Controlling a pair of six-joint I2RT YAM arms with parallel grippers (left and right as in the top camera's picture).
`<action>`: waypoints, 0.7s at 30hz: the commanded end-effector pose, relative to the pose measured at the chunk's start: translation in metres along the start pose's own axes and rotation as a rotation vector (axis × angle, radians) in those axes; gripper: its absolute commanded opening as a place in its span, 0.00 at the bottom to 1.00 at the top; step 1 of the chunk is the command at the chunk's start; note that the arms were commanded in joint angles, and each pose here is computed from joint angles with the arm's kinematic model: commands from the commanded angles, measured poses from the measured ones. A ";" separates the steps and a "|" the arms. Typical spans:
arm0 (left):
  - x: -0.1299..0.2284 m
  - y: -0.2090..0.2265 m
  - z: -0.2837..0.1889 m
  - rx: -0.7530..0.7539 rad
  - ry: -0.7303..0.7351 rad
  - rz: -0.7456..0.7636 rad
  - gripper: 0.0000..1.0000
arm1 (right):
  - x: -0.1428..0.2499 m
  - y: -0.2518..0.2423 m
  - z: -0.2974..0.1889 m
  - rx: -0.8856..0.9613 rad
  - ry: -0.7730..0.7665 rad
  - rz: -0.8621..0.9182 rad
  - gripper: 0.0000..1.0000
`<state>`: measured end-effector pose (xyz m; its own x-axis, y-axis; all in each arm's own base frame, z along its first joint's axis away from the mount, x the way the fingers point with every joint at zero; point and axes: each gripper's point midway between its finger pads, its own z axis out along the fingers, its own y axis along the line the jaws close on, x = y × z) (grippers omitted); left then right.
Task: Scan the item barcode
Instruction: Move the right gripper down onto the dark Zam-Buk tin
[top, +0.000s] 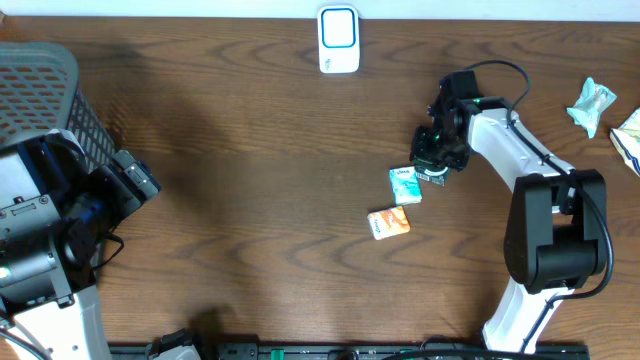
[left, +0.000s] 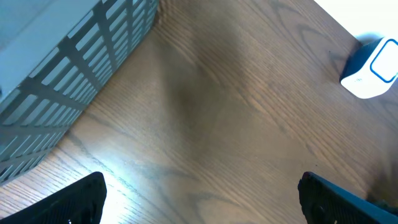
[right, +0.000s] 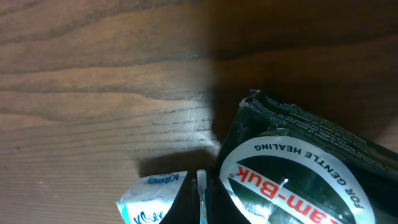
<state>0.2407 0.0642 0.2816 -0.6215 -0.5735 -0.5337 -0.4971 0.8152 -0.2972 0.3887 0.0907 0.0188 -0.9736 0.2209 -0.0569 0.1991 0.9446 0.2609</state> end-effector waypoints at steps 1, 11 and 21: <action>-0.003 -0.002 -0.004 0.010 -0.011 -0.004 0.98 | 0.018 -0.029 0.009 0.144 0.046 0.030 0.01; -0.003 -0.002 -0.004 0.010 -0.011 -0.004 0.98 | -0.003 -0.062 -0.036 0.369 -0.003 0.041 0.01; -0.003 -0.002 -0.004 0.010 -0.011 -0.004 0.98 | 0.030 -0.063 -0.056 0.372 0.180 -0.065 0.02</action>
<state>0.2407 0.0642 0.2816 -0.6215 -0.5735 -0.5337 -0.4971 0.8152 -0.2972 0.3427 0.0235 0.0490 -0.9758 0.2003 0.0873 0.1888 0.9741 -0.1243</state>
